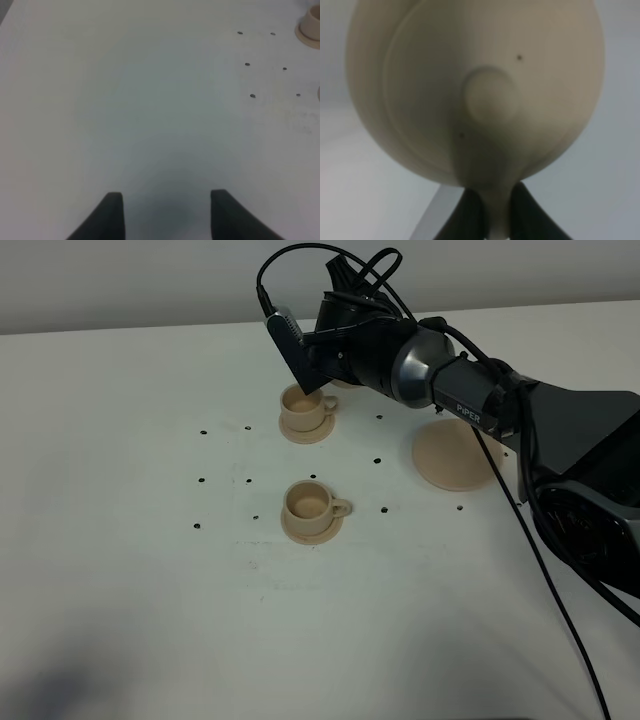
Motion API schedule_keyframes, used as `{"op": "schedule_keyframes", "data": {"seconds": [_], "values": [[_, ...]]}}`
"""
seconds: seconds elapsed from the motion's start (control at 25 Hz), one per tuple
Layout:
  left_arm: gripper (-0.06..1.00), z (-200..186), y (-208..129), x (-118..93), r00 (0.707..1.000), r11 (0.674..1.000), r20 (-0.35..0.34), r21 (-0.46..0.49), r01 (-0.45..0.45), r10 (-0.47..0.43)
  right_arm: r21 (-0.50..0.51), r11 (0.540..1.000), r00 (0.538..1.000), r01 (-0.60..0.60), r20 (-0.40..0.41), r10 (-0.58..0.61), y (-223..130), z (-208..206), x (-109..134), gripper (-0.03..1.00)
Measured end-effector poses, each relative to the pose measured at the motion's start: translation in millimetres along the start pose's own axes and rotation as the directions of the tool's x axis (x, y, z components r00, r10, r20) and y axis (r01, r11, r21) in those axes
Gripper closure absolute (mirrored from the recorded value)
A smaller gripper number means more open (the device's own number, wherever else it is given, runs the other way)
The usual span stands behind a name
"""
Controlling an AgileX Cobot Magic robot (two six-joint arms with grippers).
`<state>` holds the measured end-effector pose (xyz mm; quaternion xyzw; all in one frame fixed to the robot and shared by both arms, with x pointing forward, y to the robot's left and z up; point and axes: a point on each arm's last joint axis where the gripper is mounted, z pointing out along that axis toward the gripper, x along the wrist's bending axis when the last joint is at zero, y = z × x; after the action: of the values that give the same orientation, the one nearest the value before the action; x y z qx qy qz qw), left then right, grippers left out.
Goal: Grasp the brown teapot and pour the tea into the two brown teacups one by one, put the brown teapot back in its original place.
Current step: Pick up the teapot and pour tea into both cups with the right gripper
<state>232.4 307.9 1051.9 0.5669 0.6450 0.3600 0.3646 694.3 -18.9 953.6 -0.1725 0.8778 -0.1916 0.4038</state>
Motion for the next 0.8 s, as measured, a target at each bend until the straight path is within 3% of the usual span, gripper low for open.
{"op": "schedule_keyframes", "data": {"seconds": [0.8], "values": [[0.52, 0.0, 0.0, 0.0, 1.0, 1.0, 0.0, 0.0, 0.002, -0.002, 0.03, 0.992, 0.99, 0.124, 0.062, -0.126, 6.7, 6.7, -0.1, 0.87]]}}
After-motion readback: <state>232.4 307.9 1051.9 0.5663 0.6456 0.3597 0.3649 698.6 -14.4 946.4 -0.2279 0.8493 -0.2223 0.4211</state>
